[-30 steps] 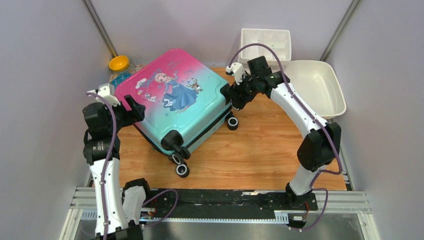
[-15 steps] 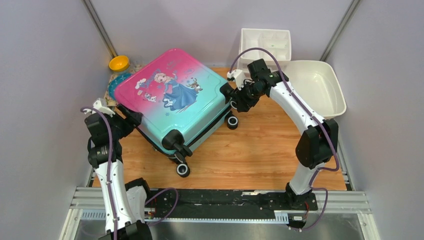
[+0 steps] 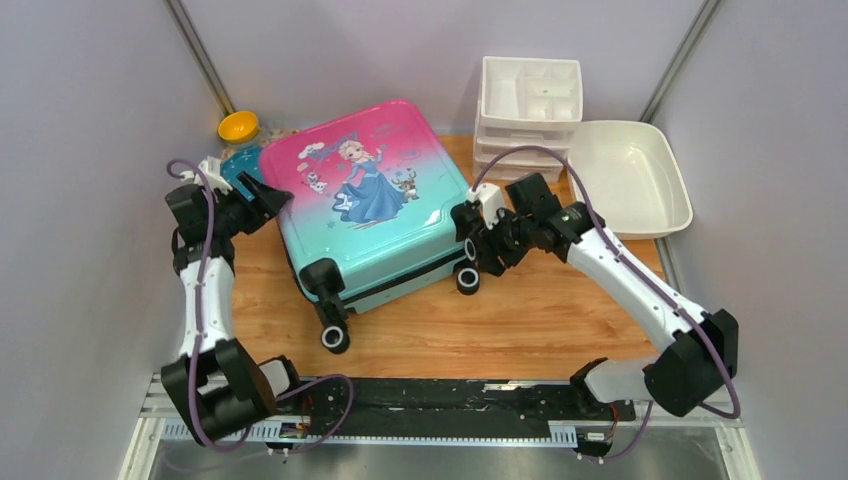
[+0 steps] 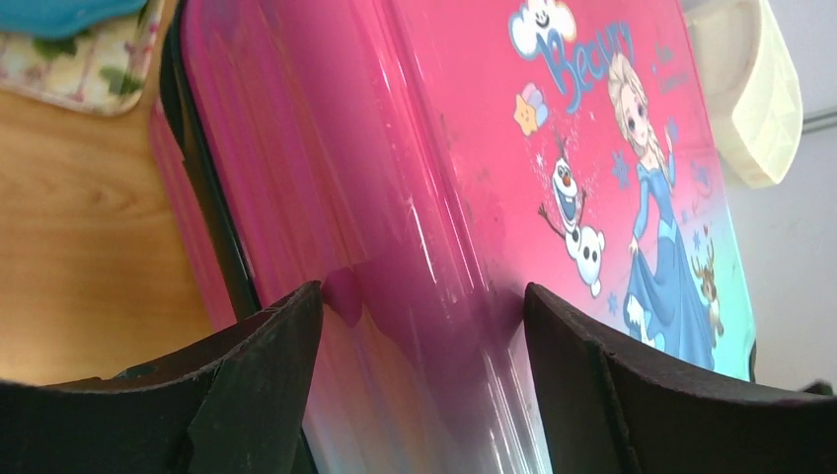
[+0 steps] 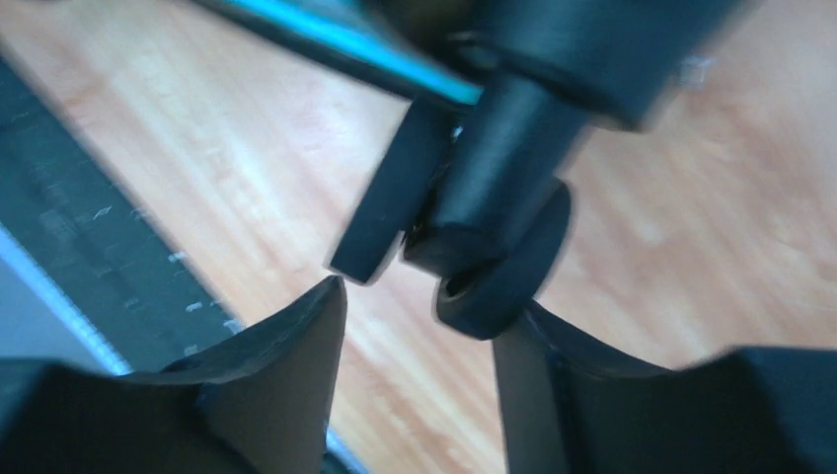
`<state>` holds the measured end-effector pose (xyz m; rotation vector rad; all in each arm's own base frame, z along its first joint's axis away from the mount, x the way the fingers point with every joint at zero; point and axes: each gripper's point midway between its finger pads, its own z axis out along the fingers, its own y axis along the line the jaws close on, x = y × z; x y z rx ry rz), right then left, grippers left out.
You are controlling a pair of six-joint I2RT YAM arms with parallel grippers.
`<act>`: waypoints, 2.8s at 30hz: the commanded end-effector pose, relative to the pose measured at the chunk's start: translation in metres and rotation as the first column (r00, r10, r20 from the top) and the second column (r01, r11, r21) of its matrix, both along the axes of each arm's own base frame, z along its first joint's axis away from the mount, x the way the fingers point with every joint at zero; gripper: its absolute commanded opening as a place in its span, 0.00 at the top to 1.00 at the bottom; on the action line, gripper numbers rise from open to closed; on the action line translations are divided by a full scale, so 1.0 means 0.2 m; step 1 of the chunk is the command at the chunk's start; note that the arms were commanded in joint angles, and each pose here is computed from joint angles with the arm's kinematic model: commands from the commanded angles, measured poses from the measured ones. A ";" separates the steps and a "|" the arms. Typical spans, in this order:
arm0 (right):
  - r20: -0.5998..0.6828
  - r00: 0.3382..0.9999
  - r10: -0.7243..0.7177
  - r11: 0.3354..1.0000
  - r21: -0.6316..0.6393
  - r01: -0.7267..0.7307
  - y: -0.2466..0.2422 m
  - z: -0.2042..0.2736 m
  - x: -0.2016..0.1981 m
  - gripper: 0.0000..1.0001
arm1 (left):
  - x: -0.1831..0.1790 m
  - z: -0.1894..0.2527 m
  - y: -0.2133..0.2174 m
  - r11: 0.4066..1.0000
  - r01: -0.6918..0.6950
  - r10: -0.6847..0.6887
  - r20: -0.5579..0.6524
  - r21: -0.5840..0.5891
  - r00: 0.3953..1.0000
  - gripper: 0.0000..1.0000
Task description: Open, take out, and arrange the luggage
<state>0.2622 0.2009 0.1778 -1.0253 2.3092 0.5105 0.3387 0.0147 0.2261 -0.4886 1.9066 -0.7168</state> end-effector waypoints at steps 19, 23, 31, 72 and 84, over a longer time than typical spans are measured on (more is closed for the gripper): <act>0.055 0.990 0.134 0.968 0.208 -0.142 -0.03 0.39 -0.04 0.21 | 0.07 0.22 -0.08 0.925 0.324 -0.332 0.009 0.199 0.943 0.13; 0.017 0.991 0.132 0.976 0.175 -0.133 -0.03 0.21 0.01 0.45 | 0.05 0.14 -0.13 0.913 0.366 -0.365 -0.039 0.180 0.930 0.13; 0.014 0.973 0.231 0.951 0.208 -0.228 0.12 0.04 0.00 0.54 | 0.16 -0.03 -0.35 0.857 0.500 -0.489 -0.110 0.124 0.865 0.14; 0.402 0.911 0.090 0.939 0.272 -0.213 0.19 0.05 0.07 0.21 | -0.18 0.19 -0.61 0.565 0.644 -0.726 -0.059 0.515 0.685 0.10; 0.535 0.845 0.004 0.891 0.382 -0.246 0.37 -0.07 0.10 0.26 | -0.15 0.15 -0.59 0.593 0.653 -0.698 -0.105 0.471 0.709 0.11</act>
